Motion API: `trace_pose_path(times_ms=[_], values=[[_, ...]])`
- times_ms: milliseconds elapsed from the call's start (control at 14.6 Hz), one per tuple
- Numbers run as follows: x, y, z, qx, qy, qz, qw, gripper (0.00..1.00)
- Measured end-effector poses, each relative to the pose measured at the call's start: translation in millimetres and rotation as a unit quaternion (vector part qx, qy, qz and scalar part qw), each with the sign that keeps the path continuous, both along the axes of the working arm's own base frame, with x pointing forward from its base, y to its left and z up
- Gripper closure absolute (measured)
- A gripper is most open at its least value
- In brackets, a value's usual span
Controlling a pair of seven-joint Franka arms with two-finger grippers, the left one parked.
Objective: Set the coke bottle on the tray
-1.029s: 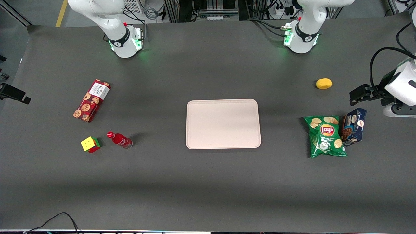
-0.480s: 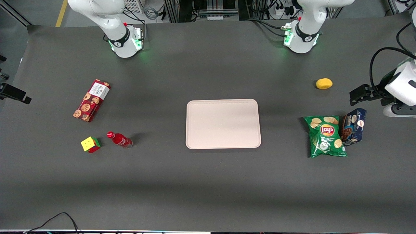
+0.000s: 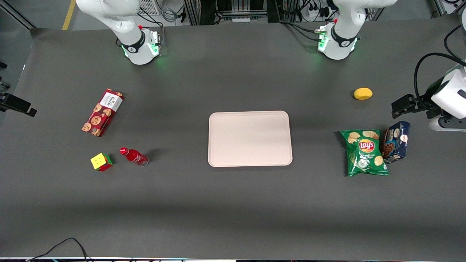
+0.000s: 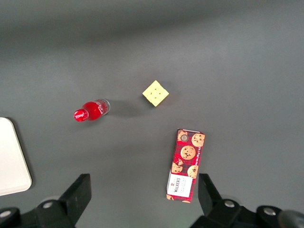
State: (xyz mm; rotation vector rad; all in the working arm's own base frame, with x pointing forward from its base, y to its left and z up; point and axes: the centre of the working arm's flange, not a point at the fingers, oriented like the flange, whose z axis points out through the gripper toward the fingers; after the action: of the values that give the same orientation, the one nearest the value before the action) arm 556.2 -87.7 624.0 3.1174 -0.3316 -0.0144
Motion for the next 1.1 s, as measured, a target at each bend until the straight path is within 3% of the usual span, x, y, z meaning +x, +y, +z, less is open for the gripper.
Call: trace_pose_path(times_ms=[274, 823, 1097], values=[[2.8, 27.9, -0.5, 0.001, 0.003, 0.025, 0.9997, 0.00], [-7.5, 126.3, -9.4, 0.012, 0.048, 0.121, 0.9914, 0.00], [2.8, 123.7, -77.2, 0.012, 0.022, 0.122, 0.9923, 0.00]])
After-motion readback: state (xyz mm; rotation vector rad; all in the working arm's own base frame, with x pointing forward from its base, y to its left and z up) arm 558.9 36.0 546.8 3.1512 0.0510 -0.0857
